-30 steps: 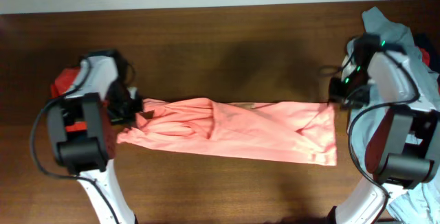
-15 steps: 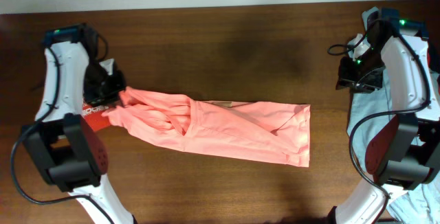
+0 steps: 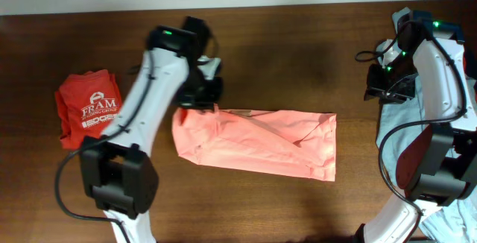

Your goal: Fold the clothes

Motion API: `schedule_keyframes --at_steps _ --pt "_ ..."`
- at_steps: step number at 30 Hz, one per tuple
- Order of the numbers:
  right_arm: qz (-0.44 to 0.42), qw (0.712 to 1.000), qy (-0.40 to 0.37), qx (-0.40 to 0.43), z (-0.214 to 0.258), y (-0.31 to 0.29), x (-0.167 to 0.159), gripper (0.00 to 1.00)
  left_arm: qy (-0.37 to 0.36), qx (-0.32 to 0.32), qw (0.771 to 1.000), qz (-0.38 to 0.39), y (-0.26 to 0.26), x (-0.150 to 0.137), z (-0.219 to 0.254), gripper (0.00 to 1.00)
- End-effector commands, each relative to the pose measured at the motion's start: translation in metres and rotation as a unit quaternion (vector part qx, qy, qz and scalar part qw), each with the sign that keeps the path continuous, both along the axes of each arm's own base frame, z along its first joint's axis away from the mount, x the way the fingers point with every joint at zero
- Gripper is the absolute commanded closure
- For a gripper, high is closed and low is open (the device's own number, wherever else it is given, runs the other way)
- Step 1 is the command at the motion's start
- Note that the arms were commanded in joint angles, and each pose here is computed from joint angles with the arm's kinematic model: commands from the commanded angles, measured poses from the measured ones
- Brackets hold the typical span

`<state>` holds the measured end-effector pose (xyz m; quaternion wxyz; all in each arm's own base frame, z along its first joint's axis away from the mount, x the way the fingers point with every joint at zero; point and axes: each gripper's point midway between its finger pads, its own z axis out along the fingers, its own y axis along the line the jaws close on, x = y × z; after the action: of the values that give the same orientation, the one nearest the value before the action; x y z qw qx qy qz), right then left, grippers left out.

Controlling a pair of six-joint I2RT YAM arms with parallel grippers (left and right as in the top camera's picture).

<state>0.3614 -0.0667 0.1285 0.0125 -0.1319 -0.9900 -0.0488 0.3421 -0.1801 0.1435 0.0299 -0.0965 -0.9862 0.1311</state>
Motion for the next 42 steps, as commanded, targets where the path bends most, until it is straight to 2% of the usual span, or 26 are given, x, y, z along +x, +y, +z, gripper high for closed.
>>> schedule_keyframes --at_steps 1,5,9,15,19,23,29,32,36,42 --pt "0.001 1.000 -0.020 -0.007 0.014 -0.003 0.002 0.59 -0.035 -0.016 0.999 -0.005 -0.035 -0.002 0.013 1.00" --pt "0.001 1.000 -0.018 -0.006 0.014 -0.002 0.001 0.59 -0.055 -0.011 0.998 -0.017 -0.063 -0.007 0.012 0.99" --pt "0.001 1.000 -0.017 -0.004 0.014 -0.002 0.000 0.59 -0.080 0.017 0.996 -0.030 -0.074 -0.009 0.009 0.93" --pt "0.001 1.000 -0.015 -0.004 0.014 -0.002 -0.001 0.59 -0.071 0.022 0.996 -0.055 -0.093 -0.018 -0.007 0.86" --pt "0.001 1.000 -0.015 -0.004 0.014 -0.001 -0.001 0.59 -0.070 -0.007 0.995 -0.071 -0.117 -0.019 -0.015 0.84" --pt "0.001 1.000 -0.015 -0.004 0.014 -0.001 -0.001 0.59 -0.101 -0.028 0.990 -0.098 -0.134 -0.014 -0.010 0.81" --pt "0.003 1.000 -0.010 0.007 0.015 0.004 -0.003 0.58 -0.111 0.058 0.991 -0.052 -0.072 0.006 0.001 0.82" --pt "0.065 0.994 -0.030 0.078 0.019 0.036 0.001 0.58 -0.111 0.108 0.988 -0.006 -0.019 0.018 0.011 0.82" --pt "0.149 0.980 -0.028 0.128 0.024 0.085 -0.005 0.54 -0.098 0.121 0.986 0.064 0.034 0.035 0.016 0.81" --pt "0.265 0.955 -0.018 0.134 0.017 0.159 -0.017 0.50 -0.070 0.112 0.985 0.106 0.065 0.041 -0.007 0.78"
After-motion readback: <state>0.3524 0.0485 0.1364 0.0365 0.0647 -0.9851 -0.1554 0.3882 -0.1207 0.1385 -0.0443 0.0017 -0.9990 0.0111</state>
